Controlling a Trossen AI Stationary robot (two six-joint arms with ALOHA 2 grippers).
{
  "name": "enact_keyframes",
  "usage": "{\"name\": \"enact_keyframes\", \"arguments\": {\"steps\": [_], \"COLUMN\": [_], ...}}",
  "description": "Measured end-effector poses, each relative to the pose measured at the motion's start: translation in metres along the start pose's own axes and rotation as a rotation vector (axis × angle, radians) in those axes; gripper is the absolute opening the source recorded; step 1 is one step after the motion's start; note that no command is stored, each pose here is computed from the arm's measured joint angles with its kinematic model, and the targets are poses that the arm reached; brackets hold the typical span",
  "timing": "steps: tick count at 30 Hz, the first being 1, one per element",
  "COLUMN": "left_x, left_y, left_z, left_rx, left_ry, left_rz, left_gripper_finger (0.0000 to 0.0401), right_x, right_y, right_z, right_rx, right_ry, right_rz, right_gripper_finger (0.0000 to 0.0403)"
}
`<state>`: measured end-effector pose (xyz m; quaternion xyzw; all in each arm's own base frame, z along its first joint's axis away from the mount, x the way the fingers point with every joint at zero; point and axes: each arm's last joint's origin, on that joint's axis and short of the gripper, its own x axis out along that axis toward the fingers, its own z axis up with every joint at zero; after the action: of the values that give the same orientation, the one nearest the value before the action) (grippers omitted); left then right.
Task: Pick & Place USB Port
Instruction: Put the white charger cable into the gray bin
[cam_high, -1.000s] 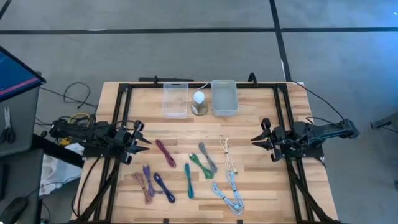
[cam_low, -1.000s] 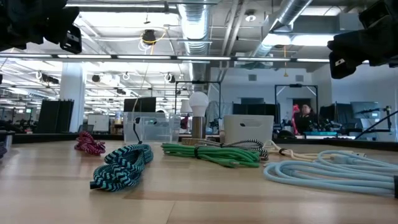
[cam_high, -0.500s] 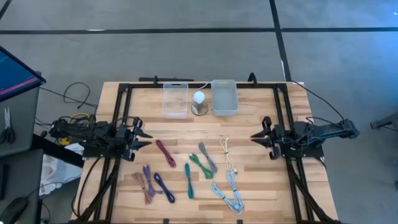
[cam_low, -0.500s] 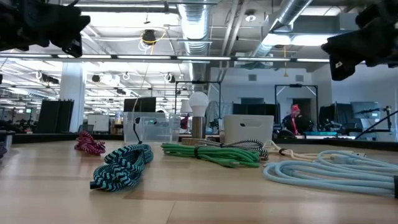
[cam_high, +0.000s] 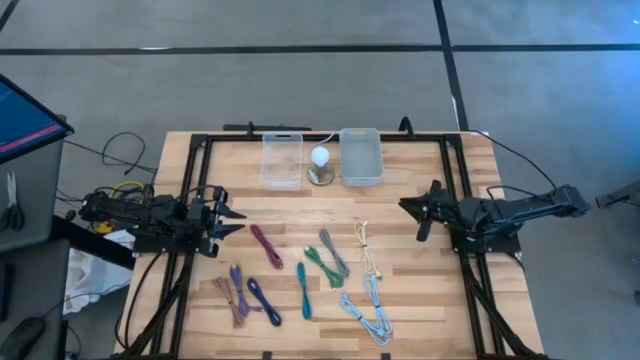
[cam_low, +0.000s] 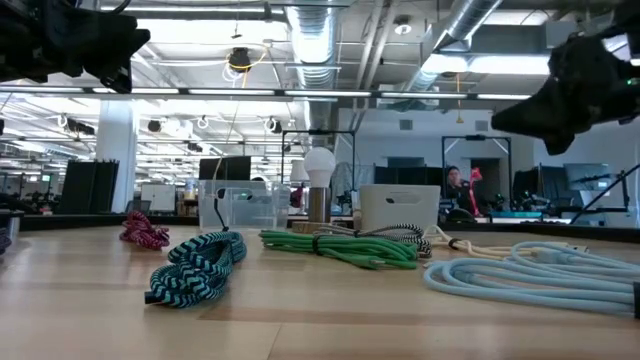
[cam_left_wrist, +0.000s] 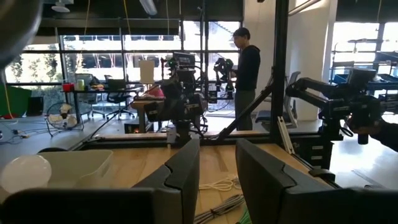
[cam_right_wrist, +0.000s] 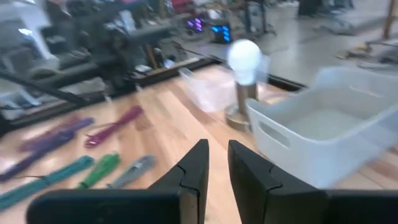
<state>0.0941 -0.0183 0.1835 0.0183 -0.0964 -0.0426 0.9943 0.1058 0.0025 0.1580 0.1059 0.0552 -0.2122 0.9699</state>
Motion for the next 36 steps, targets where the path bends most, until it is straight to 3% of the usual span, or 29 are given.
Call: {"name": "enact_keyframes", "arguments": {"steps": [8, 19, 23, 30, 33, 36], "left_x": [0.0, 0.0, 0.0, 0.0, 0.0, 0.0], "left_y": [0.0, 0.0, 0.0, 0.0, 0.0, 0.0], "left_z": [0.0, 0.0, 0.0, 0.0, 0.0, 0.0], "left_rx": [0.0, 0.0, 0.0, 0.0, 0.0, 0.0], "left_ry": [0.0, 0.0, 0.0, 0.0, 0.0, 0.0], "left_rz": [0.0, 0.0, 0.0, 0.0, 0.0, 0.0], "left_gripper_finger": [0.0104, 0.0104, 0.0104, 0.0104, 0.0104, 0.0104], "right_x": [0.01, 0.04, 0.056, 0.079, 0.086, 0.089], "right_y": [0.012, 0.03, 0.035, 0.039, 0.041, 0.045], "right_z": [0.016, 0.009, 0.012, 0.02, 0.022, 0.021], "right_rx": [-0.058, -0.055, -0.102, -0.234, -0.237, -0.281], "right_ry": [0.085, 0.288, 0.316, 0.35, 0.391, 0.483], "right_rz": [-0.004, -0.117, -0.192, -0.222, -0.147, 0.116], "right_gripper_finger": [0.0012, 0.0012, 0.0013, 0.001, 0.0007, 0.0002]}}
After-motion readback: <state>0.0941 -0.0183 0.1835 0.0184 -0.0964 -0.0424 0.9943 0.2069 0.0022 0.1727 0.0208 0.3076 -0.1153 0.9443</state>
